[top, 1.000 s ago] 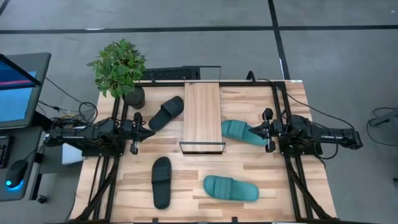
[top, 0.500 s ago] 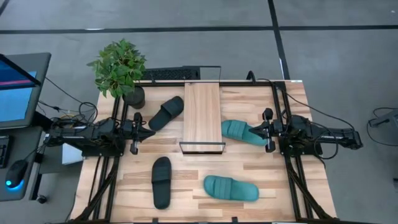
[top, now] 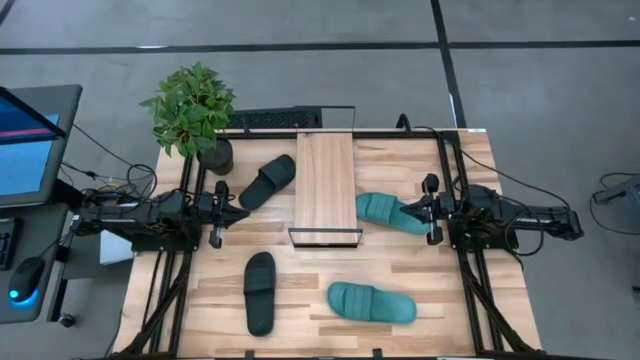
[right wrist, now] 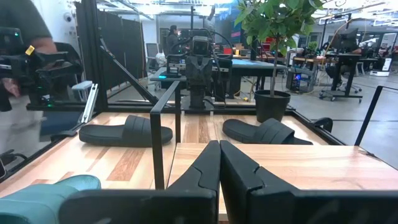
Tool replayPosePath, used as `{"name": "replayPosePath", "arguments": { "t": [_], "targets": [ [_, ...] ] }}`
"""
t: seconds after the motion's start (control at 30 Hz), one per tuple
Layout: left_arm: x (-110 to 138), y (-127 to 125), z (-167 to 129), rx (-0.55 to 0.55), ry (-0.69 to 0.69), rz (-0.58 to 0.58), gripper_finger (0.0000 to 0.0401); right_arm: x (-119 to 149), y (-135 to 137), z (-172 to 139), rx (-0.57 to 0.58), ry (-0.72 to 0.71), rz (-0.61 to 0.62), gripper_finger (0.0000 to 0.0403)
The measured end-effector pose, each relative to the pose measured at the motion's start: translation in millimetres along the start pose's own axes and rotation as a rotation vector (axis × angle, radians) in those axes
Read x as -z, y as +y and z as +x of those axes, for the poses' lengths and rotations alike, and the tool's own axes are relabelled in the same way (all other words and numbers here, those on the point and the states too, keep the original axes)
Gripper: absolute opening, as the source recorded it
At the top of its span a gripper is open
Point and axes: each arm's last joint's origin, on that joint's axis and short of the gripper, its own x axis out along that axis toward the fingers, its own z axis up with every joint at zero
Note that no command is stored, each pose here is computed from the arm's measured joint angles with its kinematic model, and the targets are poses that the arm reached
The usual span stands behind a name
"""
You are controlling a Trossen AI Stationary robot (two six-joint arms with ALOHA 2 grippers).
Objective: Pick and place slides into the shelf
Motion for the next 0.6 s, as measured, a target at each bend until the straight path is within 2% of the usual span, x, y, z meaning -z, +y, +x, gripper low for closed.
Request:
{"name": "replayPosePath", "arguments": {
  "t": [0.37,0.53,0.6],
  "targets": [
    [0.1,0.0,0.0,0.000,0.000,-0.001,0.0000,0.0,0.0,0.0,0.000,0.000,0.000,0.0000],
    [0.1,0.0,0.0,0.000,0.001,-0.128,0.0000,0.0,0.0,0.0,0.000,0.000,0.000,0.0000],
    [0.1,0.0,0.0,0.000,0.000,-0.146,0.0000,-0.1,0.0,0.0,0.000,0.000,0.000,0.0000]
  ]
}}
